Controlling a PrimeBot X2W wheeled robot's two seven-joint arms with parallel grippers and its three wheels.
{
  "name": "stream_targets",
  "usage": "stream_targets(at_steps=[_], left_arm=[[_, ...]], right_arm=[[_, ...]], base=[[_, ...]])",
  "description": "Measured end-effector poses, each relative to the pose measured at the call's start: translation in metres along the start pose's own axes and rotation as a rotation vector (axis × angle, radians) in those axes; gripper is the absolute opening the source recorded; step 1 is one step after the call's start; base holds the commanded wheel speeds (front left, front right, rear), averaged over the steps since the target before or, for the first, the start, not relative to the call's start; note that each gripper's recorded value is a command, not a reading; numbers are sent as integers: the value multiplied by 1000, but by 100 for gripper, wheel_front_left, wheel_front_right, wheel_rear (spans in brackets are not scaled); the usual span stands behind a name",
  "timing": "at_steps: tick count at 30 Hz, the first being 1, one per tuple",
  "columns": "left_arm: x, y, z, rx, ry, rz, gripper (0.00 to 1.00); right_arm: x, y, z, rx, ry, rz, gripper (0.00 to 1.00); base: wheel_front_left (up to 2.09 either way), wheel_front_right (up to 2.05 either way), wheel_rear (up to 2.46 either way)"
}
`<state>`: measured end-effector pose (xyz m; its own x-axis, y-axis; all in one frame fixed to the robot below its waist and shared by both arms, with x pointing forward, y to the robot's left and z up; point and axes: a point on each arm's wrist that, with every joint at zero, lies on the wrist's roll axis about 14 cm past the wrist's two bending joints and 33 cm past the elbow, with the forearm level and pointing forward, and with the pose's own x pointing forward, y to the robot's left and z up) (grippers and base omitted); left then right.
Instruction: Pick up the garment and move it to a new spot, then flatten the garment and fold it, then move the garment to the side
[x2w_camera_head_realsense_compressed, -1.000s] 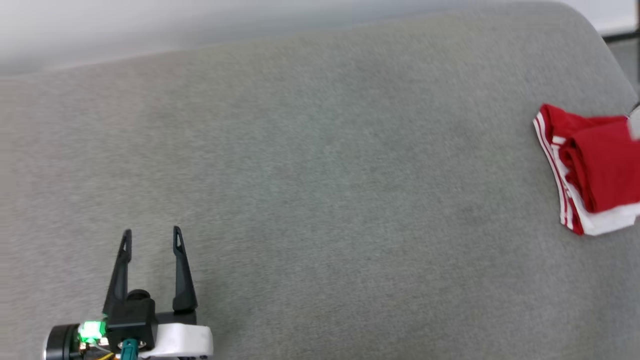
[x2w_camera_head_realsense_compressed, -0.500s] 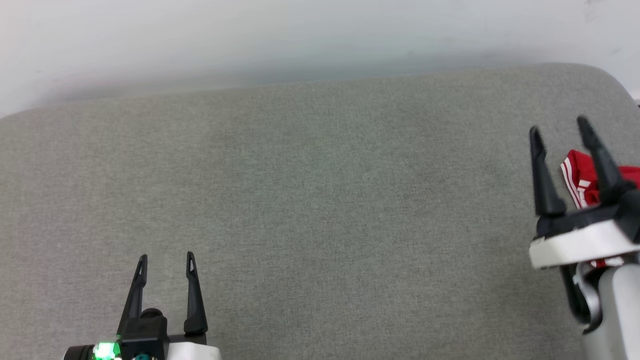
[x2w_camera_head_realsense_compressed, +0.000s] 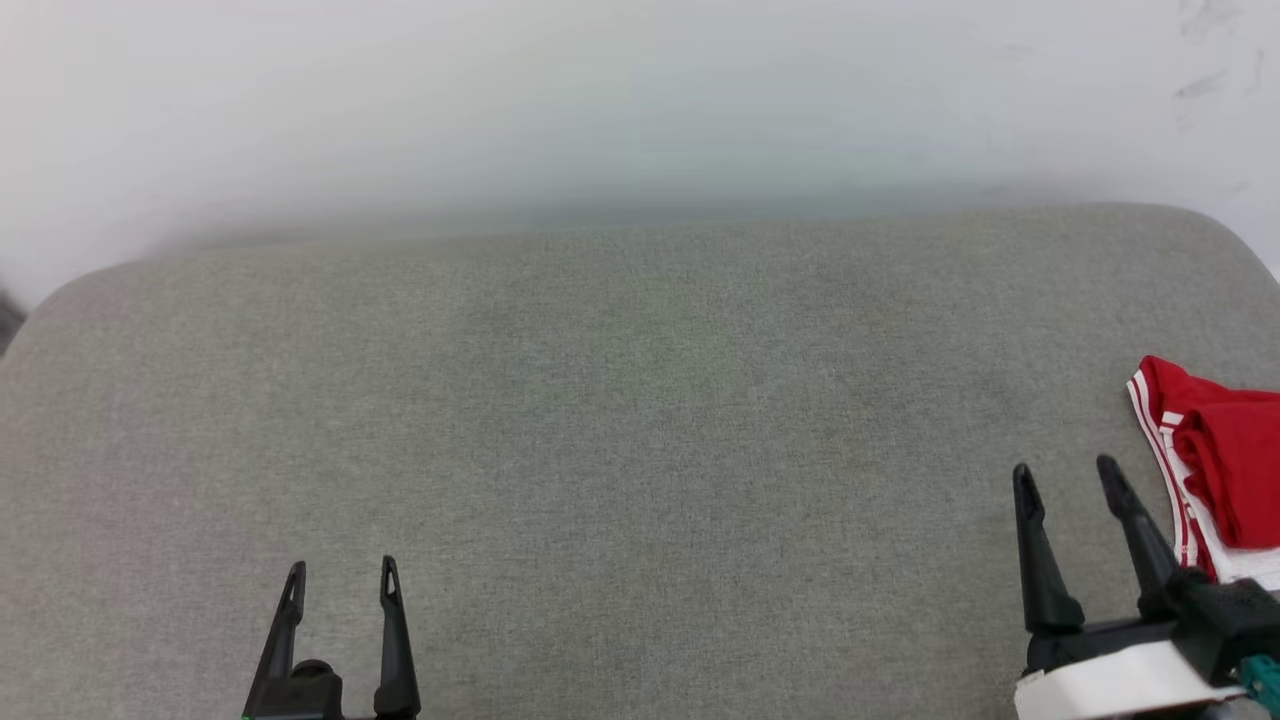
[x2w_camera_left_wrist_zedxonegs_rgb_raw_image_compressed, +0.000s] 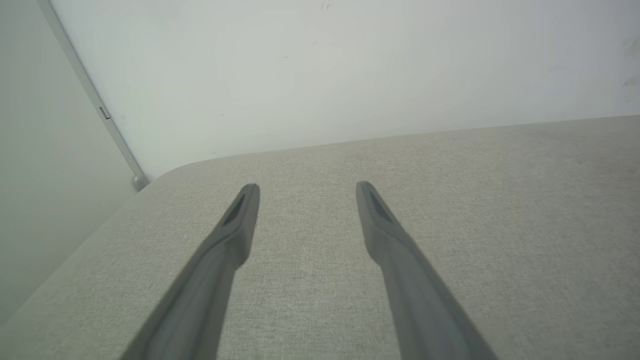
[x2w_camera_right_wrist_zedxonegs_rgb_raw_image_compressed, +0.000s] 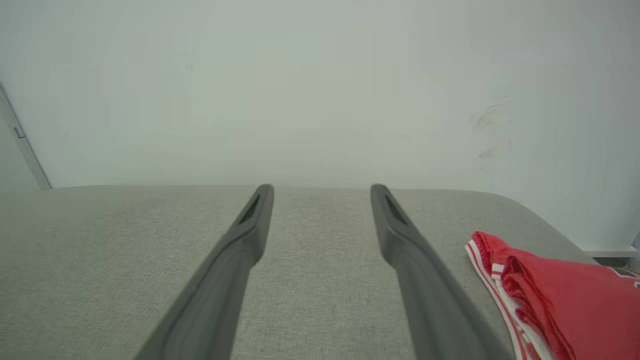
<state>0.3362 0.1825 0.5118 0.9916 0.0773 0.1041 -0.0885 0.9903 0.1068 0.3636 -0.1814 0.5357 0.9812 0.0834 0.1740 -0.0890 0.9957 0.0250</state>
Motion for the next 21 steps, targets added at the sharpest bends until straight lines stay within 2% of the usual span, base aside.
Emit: stream_targets(at_steps=[10, 21], left_arm=[[-12, -2, -1, -20, 8, -14, 100], [-16, -9, -5, -37, 23, -39, 100]], right_arm=[[-27, 5, -6, 24, 30, -14, 100], [-35, 1, -6, 52, 29, -36, 100]], base=[[0, 0, 0], [0, 0, 0]])
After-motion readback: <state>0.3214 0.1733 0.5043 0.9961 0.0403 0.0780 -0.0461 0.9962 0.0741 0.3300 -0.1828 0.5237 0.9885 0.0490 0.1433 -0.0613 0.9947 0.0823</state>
